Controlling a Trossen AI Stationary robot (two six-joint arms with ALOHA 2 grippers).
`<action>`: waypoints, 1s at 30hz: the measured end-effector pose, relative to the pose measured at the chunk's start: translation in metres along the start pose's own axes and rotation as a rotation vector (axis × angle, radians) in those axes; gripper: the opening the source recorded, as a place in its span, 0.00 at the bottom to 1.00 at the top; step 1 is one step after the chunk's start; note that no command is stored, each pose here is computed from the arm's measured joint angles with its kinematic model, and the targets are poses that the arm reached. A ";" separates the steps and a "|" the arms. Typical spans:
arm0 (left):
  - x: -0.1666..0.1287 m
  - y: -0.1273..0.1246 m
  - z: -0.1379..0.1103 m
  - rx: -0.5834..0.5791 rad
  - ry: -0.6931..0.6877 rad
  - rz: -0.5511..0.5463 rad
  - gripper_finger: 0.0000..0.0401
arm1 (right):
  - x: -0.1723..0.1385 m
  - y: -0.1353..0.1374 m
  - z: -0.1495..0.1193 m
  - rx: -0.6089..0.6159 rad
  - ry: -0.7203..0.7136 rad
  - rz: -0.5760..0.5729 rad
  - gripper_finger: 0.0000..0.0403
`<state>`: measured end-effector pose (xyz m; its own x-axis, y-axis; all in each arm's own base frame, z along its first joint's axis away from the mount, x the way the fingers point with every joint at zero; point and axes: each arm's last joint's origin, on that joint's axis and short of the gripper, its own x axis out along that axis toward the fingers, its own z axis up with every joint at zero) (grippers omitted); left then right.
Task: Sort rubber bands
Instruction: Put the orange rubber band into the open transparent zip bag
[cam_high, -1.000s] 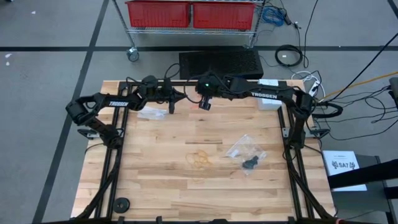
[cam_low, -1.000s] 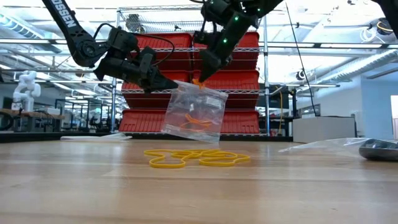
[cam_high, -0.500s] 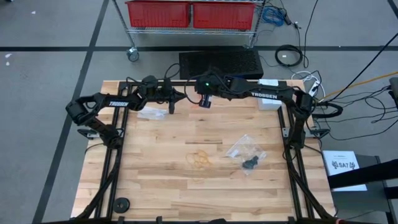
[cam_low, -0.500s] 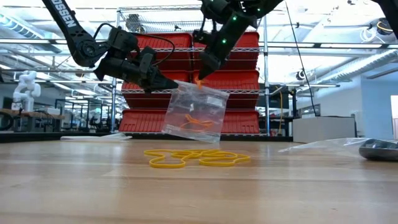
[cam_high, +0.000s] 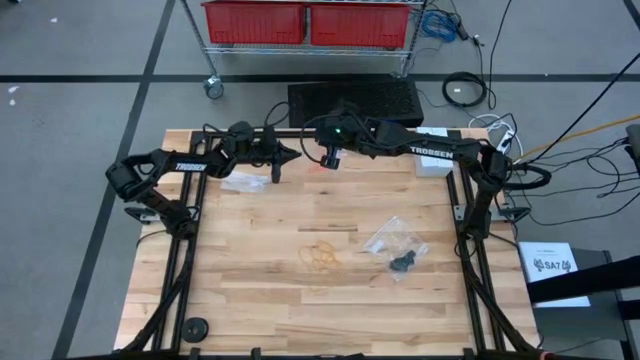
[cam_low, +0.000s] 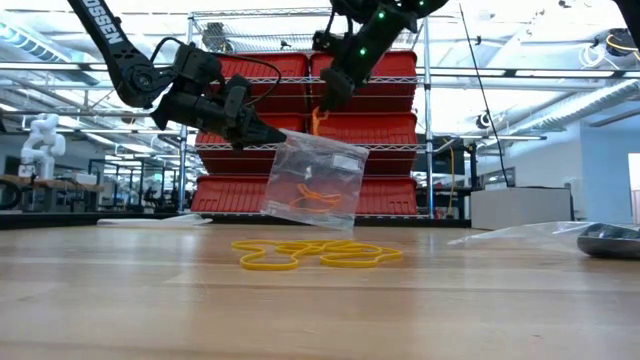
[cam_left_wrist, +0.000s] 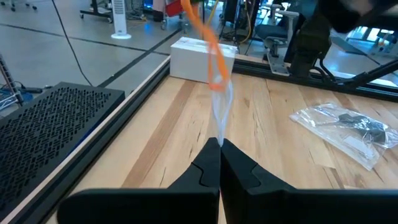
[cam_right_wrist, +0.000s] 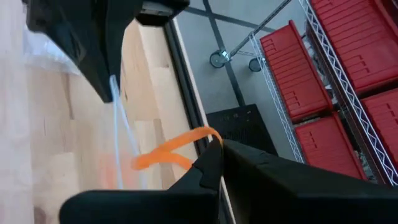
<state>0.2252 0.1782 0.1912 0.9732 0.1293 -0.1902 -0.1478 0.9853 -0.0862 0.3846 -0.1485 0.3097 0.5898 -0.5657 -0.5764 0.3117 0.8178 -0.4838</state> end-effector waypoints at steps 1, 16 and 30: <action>0.000 0.000 0.000 0.000 0.000 0.000 0.00 | 0.000 0.000 0.000 0.003 -0.001 0.001 0.00; 0.000 0.000 0.000 -0.002 0.002 0.000 0.00 | -0.006 0.009 0.001 0.013 0.017 0.041 0.00; 0.000 0.000 -0.001 -0.004 0.004 0.000 0.00 | -0.012 0.015 0.002 0.008 0.010 0.082 0.00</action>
<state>0.2250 0.1781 0.1907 0.9725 0.1292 -0.1939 -0.1488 0.9848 -0.0897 0.3841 -0.1292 0.3109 0.6061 -0.4975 -0.6205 0.2682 0.8624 -0.4294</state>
